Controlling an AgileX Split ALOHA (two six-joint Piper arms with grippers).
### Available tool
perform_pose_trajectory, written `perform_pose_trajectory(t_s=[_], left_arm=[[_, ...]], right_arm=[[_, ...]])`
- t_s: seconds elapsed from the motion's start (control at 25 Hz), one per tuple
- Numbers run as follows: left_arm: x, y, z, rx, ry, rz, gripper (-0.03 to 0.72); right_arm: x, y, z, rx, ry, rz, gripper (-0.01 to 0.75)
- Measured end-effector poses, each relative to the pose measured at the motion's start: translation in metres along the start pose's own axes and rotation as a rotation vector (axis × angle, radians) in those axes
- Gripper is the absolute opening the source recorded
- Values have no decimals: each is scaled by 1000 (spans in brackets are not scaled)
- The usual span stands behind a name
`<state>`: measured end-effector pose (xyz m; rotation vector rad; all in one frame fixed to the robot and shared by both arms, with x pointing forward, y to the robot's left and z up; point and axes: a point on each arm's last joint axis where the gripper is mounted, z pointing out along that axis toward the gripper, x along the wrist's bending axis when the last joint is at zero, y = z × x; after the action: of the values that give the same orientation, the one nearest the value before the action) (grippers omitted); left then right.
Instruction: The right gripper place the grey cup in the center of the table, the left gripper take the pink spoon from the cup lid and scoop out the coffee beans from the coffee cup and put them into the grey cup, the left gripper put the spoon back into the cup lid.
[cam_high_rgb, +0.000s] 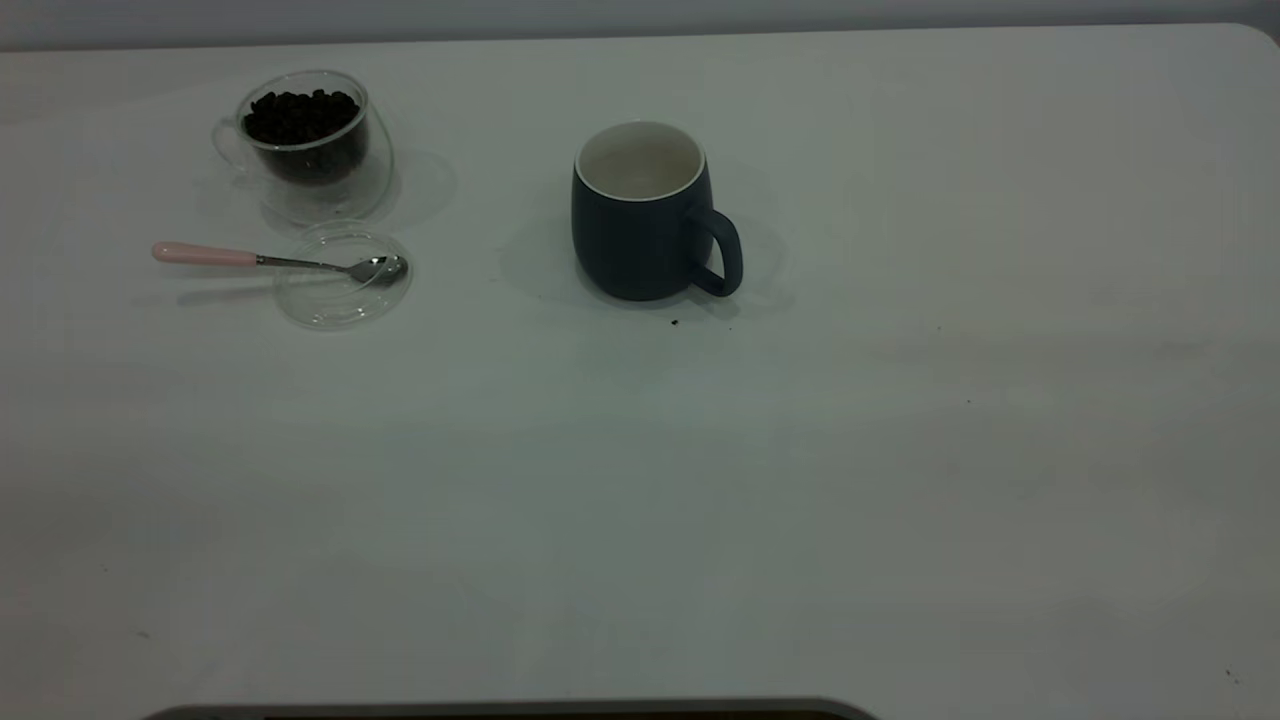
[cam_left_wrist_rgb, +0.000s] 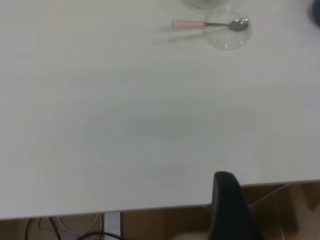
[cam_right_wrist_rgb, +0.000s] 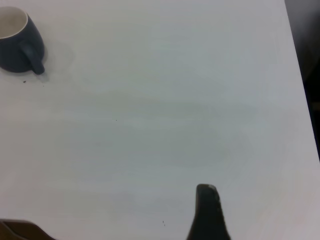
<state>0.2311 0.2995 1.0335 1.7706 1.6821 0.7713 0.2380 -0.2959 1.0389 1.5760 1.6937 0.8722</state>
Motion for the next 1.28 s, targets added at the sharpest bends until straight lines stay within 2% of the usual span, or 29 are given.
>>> perform_pose_trajectory(t_s=[0.32, 1.28], left_arm=[[-1, -6, -5, -56, 16, -12, 484], [-1, -7, -6, -54, 14, -14, 484]], right_arm=[[0, 0, 0, 0, 0, 0, 591], [0, 0, 0, 0, 0, 0, 591]])
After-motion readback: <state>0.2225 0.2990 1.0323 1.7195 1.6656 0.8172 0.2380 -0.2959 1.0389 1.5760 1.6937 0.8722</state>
